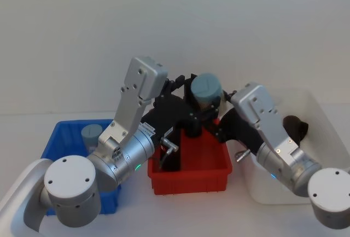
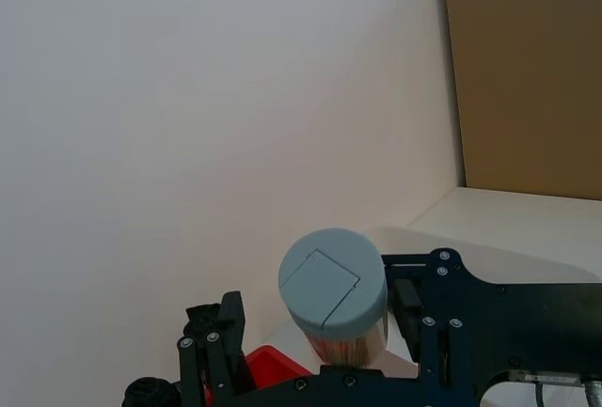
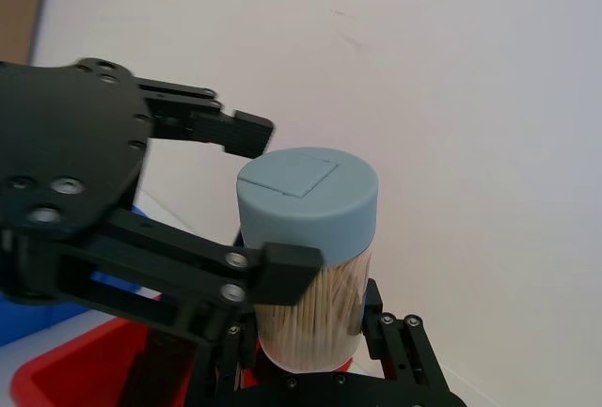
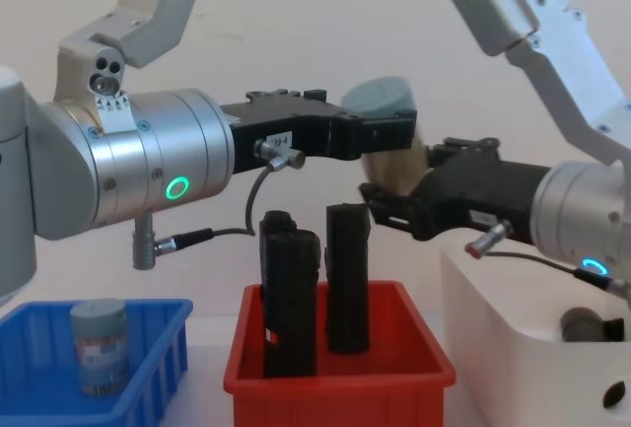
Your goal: Pick the cotton swabs from the blue box and place them into the white box.
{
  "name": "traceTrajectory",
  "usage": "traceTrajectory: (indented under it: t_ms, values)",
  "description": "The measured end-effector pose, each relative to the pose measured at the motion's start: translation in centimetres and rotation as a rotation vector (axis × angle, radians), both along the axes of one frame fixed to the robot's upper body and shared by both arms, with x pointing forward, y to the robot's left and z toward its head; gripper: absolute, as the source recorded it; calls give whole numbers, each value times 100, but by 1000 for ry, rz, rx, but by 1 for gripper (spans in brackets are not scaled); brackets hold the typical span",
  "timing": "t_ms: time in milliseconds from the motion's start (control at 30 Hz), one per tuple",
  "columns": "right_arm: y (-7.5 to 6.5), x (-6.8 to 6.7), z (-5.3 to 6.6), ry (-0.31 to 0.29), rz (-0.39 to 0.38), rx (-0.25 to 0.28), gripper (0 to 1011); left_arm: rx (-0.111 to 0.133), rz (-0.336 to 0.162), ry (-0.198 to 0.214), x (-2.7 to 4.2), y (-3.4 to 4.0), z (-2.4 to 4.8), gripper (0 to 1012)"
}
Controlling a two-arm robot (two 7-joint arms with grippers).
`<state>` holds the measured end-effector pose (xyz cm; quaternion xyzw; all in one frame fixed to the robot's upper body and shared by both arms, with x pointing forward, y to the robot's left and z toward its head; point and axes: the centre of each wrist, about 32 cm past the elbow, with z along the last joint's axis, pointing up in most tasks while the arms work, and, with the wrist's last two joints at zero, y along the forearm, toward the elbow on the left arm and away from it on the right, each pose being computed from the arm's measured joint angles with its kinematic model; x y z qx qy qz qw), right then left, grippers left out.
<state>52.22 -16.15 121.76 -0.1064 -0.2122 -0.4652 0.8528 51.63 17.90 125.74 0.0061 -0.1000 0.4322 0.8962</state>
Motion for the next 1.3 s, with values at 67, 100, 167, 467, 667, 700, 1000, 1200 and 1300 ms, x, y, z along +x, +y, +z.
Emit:
traceTrajectory:
  t_ms: [67,100,167,467,667,700,1000,1200,1300]
  values:
    - [-11,-3,-6,0,-18,7,622,0,0,0,0,0,0,1004]
    - [-25,-6,-13,1,-36,15,622,0,0,0,0,0,0,1004]
    - [-44,-11,-24,3,-62,26,622,0,0,0,0,0,0,1004]
    - [-138,-31,-65,8,-187,83,622,0,0,0,0,0,0,1004]
    - [-199,-36,-85,12,-277,126,622,0,0,0,0,0,0,1004]
    - [-206,-35,-85,13,-288,133,622,0,0,0,0,0,0,1004]
    - [-289,0,-99,33,-439,191,622,0,0,0,0,0,0,1004]
    - [-304,60,-41,71,-519,215,622,0,0,0,0,0,0,1004]
    - [-308,87,0,92,-537,217,622,0,0,0,0,0,0,1004]
